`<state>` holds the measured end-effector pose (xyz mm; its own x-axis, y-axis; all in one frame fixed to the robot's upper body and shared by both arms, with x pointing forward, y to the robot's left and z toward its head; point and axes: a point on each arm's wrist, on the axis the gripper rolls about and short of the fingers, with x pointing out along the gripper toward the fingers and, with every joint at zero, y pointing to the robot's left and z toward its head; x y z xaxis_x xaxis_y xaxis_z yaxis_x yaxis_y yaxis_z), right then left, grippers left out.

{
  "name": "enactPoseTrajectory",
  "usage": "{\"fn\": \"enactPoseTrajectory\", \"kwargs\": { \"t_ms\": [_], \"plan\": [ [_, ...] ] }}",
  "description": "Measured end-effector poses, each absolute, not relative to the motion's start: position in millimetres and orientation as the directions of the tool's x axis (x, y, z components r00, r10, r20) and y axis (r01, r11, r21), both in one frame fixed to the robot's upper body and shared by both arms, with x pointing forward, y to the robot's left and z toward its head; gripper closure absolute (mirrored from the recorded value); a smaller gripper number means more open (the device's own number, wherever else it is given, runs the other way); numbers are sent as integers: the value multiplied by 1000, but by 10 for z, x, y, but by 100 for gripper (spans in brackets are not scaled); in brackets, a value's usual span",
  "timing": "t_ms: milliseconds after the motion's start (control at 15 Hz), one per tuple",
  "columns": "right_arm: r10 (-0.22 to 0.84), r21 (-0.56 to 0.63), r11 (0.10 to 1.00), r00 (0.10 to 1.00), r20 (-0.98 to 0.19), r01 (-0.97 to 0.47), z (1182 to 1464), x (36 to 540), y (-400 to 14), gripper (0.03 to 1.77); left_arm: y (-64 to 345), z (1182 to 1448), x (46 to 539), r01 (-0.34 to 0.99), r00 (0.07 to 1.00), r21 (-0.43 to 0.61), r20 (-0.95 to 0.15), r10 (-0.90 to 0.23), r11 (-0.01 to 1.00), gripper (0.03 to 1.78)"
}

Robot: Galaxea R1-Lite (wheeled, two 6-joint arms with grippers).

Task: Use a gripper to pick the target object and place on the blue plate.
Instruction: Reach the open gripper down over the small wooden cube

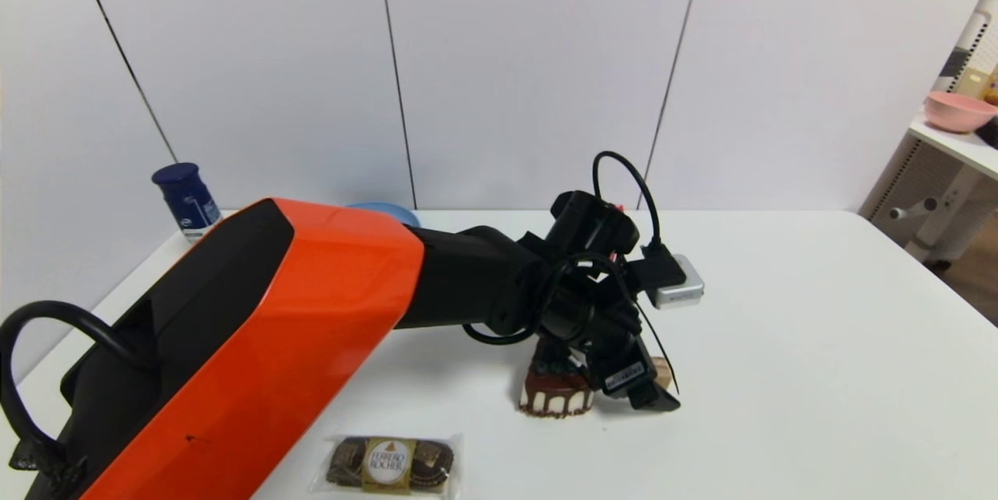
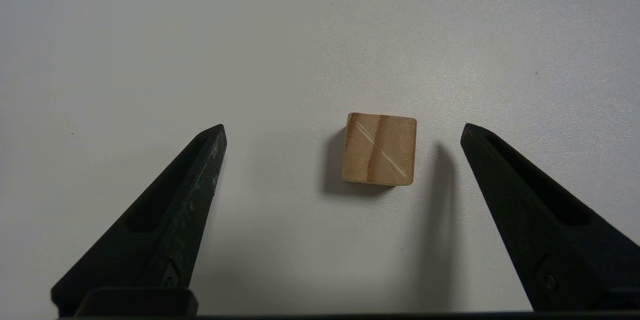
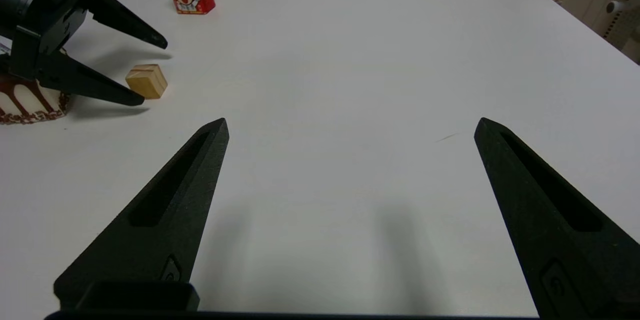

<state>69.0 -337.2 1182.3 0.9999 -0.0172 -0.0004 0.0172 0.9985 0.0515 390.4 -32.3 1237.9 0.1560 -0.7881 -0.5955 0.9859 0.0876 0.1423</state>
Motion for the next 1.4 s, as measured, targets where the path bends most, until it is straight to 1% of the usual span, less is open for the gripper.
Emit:
{"fn": "enactPoseTrajectory", "kwargs": {
  "t_ms": [533, 733, 1000, 1067, 1133, 1267, 1400],
  "plan": [
    [-17, 51, 999, 1000, 0, 17, 11823, 690, -3372, 10, -360, 12364, 3927, 986, 158, 144, -591, -791, 89, 12],
    [-17, 52, 999, 1000, 0, 17, 11823, 690, -3372, 10, -345, 12330, 3918, 988, 148, 128, -612, -777, 88, 12],
    [-17, 51, 999, 1000, 0, 17, 11823, 690, -3372, 10, -346, 12320, 3924, 988, 148, 125, -615, -775, 89, 12],
    [-17, 51, 999, 1000, 0, 17, 11823, 690, -3372, 10, -347, 12316, 3925, 988, 148, 126, -615, -774, 89, 23],
    [-17, 52, 999, 1000, -1, 17, 11823, 690, -3372, 10, -349, 12314, 3926, 988, 148, 125, -615, -774, 89, 42],
    [-17, 52, 999, 1000, 0, 17, 11823, 690, -3372, 10, -353, 12298, 3930, 988, 147, 124, -617, -773, 89, 71],
    [-17, 51, 999, 1000, 0, 17, 11823, 690, -3372, 10, -358, 12285, 3935, 988, 148, 123, -617, -773, 91, 94]
  ]
}}
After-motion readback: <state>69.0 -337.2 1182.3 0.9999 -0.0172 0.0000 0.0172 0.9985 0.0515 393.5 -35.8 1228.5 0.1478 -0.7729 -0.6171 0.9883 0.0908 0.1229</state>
